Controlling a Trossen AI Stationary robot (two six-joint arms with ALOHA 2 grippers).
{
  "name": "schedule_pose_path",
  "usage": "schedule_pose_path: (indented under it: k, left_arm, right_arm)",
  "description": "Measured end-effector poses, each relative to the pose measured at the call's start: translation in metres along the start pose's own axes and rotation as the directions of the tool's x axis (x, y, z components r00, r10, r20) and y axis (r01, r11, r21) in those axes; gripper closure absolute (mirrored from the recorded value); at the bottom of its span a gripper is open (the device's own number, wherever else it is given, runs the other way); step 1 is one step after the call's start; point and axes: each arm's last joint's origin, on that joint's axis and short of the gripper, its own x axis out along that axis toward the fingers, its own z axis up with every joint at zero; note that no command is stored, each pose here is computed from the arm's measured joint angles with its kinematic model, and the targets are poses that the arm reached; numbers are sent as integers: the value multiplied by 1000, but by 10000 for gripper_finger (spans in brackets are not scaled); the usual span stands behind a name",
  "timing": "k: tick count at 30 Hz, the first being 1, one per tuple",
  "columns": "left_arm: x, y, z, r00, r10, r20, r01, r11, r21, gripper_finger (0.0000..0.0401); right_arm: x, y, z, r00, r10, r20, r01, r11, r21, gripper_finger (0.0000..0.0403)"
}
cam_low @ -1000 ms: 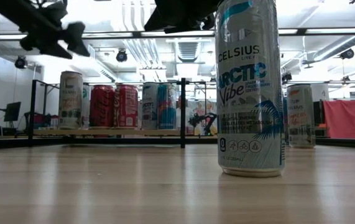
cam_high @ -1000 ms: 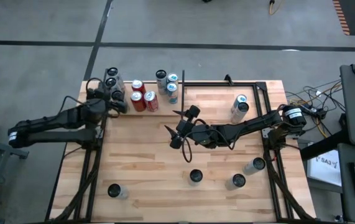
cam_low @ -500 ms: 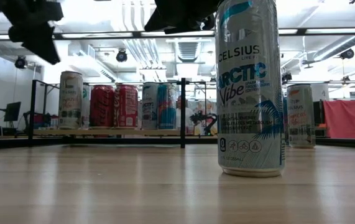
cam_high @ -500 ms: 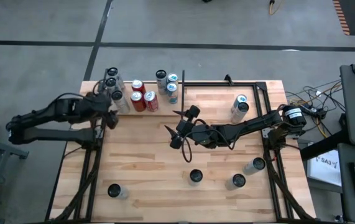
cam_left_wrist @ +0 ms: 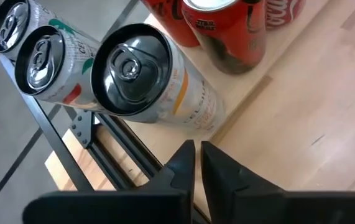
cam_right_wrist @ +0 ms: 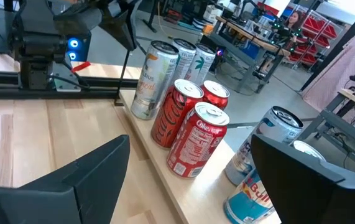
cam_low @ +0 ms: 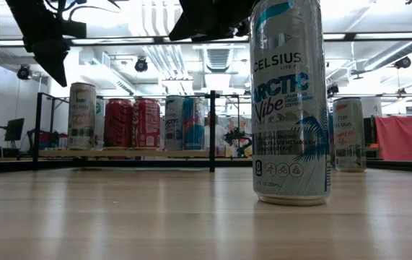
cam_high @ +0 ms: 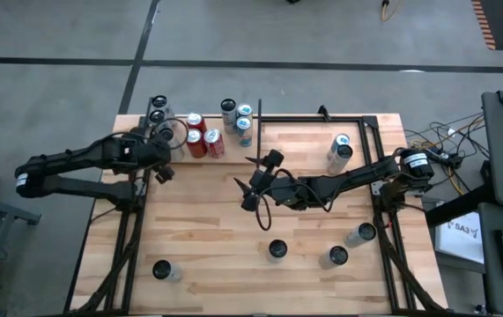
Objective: Place canned beverage on shelf
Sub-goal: Put the middle left white and yellow soda can on the shelf
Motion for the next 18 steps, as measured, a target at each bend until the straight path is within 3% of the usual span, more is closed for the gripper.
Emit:
schedule_pose_path:
  k: [18]
  left_arm:
    - [7,-5,11,998,52,38,-51,999,-20,401]
  right_arm:
    - [0,0,-1,1000,1,-5,-1,1000,-5,78]
